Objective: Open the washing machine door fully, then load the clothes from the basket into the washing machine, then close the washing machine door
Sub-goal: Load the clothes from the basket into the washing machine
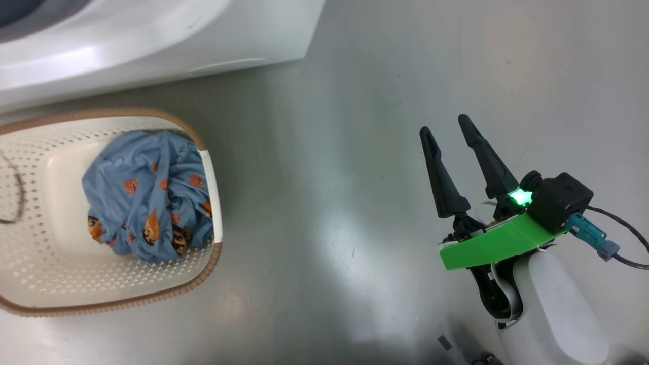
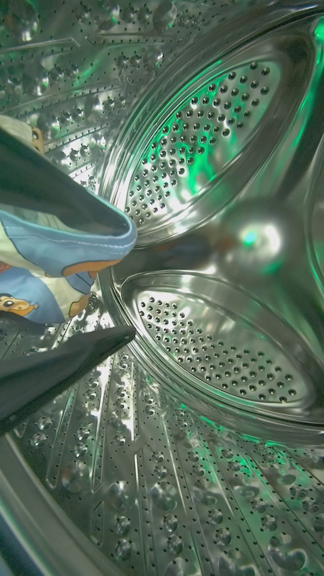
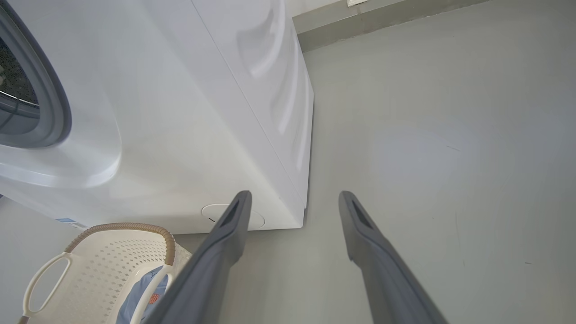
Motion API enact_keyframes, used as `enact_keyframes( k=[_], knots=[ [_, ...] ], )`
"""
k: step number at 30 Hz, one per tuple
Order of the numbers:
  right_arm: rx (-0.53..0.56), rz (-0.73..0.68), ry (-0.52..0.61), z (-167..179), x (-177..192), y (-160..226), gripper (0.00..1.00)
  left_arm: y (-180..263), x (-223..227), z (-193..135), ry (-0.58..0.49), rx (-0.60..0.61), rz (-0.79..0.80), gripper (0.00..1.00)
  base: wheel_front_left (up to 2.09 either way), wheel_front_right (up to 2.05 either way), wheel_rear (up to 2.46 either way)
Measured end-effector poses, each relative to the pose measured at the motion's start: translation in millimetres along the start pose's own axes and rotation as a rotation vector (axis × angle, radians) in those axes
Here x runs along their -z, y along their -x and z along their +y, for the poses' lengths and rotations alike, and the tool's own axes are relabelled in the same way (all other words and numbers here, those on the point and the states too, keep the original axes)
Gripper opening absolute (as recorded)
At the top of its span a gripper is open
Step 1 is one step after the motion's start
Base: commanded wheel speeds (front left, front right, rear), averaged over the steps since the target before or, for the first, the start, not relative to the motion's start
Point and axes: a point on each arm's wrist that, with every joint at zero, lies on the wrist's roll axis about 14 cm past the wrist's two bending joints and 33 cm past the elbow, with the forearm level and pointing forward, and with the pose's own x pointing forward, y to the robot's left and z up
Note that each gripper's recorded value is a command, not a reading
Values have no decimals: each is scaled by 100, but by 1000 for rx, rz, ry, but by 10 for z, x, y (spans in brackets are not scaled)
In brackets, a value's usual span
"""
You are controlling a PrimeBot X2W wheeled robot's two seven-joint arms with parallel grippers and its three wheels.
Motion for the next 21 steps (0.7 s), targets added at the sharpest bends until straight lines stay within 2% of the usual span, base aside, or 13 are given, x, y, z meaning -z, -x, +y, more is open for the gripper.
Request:
enact_keyframes(
  k=[21],
  knots=[
    [-33,-78,42,229,-442,239,100,866,-338,-235,24,-30,-61,100,0,0,0]
  ],
)
